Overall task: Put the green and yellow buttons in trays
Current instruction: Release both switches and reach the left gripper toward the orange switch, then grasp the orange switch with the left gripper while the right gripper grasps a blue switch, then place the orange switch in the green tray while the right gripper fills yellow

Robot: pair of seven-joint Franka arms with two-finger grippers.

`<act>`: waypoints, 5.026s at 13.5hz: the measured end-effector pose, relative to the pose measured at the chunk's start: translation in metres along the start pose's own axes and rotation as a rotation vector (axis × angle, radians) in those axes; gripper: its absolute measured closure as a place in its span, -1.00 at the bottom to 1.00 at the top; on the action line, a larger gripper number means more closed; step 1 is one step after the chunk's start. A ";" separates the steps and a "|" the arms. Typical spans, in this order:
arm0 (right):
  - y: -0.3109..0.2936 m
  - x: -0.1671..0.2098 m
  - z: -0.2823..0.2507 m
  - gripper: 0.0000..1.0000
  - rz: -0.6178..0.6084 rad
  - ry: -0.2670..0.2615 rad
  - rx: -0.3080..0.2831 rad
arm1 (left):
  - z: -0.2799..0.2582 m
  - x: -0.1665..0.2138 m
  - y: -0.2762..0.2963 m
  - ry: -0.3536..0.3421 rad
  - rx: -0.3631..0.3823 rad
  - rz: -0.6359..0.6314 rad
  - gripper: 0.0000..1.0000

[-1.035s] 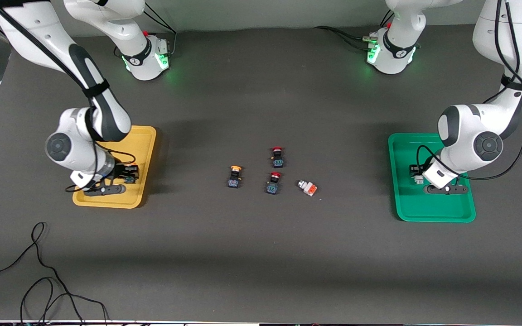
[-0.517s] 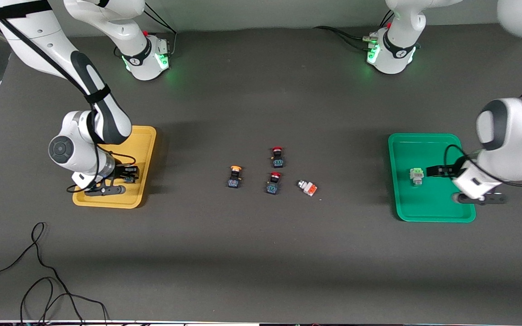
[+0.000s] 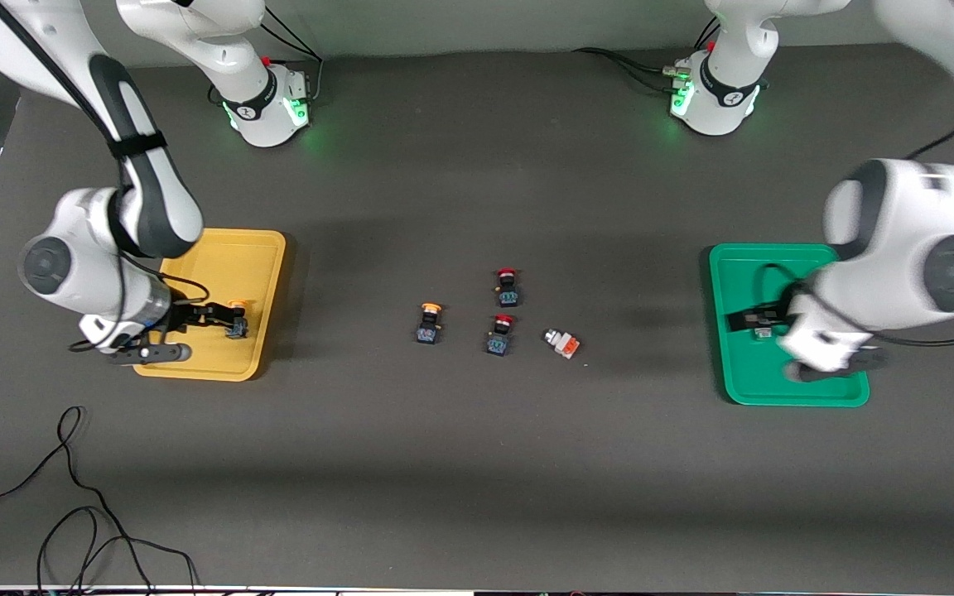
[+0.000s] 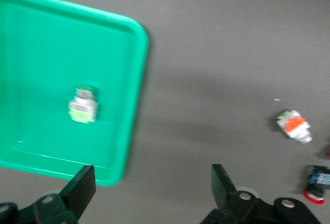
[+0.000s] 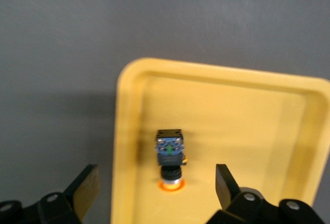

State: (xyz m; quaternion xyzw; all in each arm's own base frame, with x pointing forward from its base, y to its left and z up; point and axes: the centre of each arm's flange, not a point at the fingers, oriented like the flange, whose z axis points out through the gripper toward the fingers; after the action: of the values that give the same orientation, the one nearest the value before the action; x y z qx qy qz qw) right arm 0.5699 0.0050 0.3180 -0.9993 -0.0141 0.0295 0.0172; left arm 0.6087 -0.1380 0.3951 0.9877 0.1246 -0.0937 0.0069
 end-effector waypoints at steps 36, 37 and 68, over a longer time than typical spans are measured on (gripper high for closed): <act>-0.363 0.044 0.083 0.44 0.229 0.044 -0.005 | 0.107 -0.025 0.182 0.096 -0.089 -0.492 0.19; -0.367 0.037 0.091 0.22 0.217 0.030 -0.009 | 0.075 -0.024 0.170 0.084 -0.066 -0.444 0.19; -0.085 0.035 -0.138 0.17 -0.052 -0.041 -0.093 | 0.085 0.064 -0.269 0.054 0.008 0.294 -1.00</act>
State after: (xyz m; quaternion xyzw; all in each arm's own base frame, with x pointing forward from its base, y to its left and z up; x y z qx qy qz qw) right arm 0.6110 0.0867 0.4570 -0.9975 -0.0417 0.0489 -0.0288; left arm 0.5872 0.1350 0.3024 0.9975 -0.0214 -0.0655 0.0130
